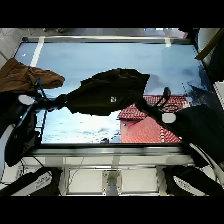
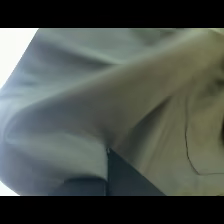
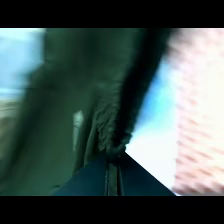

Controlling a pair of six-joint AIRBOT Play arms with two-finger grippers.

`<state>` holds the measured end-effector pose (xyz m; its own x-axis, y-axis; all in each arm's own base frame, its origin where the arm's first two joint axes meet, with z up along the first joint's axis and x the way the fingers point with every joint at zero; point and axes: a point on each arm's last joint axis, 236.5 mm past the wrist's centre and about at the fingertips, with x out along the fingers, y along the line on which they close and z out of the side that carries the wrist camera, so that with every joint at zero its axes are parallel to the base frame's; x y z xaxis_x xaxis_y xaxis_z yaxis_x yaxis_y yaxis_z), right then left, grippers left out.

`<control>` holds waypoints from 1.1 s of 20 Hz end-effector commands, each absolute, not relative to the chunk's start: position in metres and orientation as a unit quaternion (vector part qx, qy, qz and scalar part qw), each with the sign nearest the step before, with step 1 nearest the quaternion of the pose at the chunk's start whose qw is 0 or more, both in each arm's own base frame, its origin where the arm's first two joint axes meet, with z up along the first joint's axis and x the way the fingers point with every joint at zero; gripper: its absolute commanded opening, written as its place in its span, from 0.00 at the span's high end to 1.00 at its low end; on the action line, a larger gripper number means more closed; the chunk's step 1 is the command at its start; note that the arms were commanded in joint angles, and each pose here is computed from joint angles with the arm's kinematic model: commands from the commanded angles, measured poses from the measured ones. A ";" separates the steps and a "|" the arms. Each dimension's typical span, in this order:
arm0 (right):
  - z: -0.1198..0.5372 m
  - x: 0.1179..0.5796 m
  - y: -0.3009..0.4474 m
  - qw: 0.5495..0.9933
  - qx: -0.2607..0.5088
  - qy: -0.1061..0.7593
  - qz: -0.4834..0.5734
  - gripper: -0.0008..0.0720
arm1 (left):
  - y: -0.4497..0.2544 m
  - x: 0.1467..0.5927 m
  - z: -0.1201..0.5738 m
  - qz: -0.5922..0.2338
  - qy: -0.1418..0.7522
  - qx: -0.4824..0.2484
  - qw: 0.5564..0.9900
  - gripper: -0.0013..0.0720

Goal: Fold the clothes and pants, and hang the long-sleeved shirts on hangers.

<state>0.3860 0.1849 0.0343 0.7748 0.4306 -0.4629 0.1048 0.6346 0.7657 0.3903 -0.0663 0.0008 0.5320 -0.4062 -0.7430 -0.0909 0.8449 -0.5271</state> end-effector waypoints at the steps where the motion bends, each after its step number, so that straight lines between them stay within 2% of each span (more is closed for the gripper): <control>1: 0.188 0.352 0.180 0.895 0.354 0.166 0.215 0.94 | -0.050 0.360 0.093 -0.121 0.421 -0.123 0.891 0.97; 3: 0.302 0.306 0.165 0.894 0.355 0.042 0.271 0.94 | -0.023 0.346 0.196 -0.071 0.311 -0.066 0.946 0.97; 5: 0.387 0.249 0.158 0.880 0.340 -0.036 0.330 0.94 | -0.008 0.316 0.299 -0.038 0.197 -0.015 0.980 0.97; 8: 0.451 0.193 0.168 0.858 0.316 -0.063 0.401 0.94 | -0.012 0.262 0.405 -0.036 0.102 0.019 0.994 0.97; 10: 0.468 0.197 0.170 0.852 0.324 -0.063 0.405 0.94 | -0.015 0.254 0.433 -0.039 0.086 0.025 0.995 0.97; 12: 0.432 0.225 0.194 0.856 0.321 0.019 0.405 0.94 | -0.018 0.271 0.421 -0.052 0.120 0.019 0.991 0.97; 15: 0.343 0.288 0.230 0.864 0.289 0.163 0.378 0.94 | -0.021 0.328 0.375 -0.069 0.196 0.005 0.978 0.97; 18: 0.262 0.369 0.222 0.873 0.294 0.244 0.305 0.94 | -0.038 0.400 0.306 -0.100 0.282 0.002 0.954 0.97; 22: 0.147 0.462 0.178 0.873 0.311 0.314 0.207 0.94 | -0.051 0.506 0.213 -0.100 0.319 -0.007 0.943 0.97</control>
<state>0.4092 0.2049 0.2249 0.7236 0.6217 -0.3000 -0.3085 0.6800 0.6651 0.4425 -0.0410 0.2756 0.8079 -0.1895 -0.5581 0.1841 0.9807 -0.0665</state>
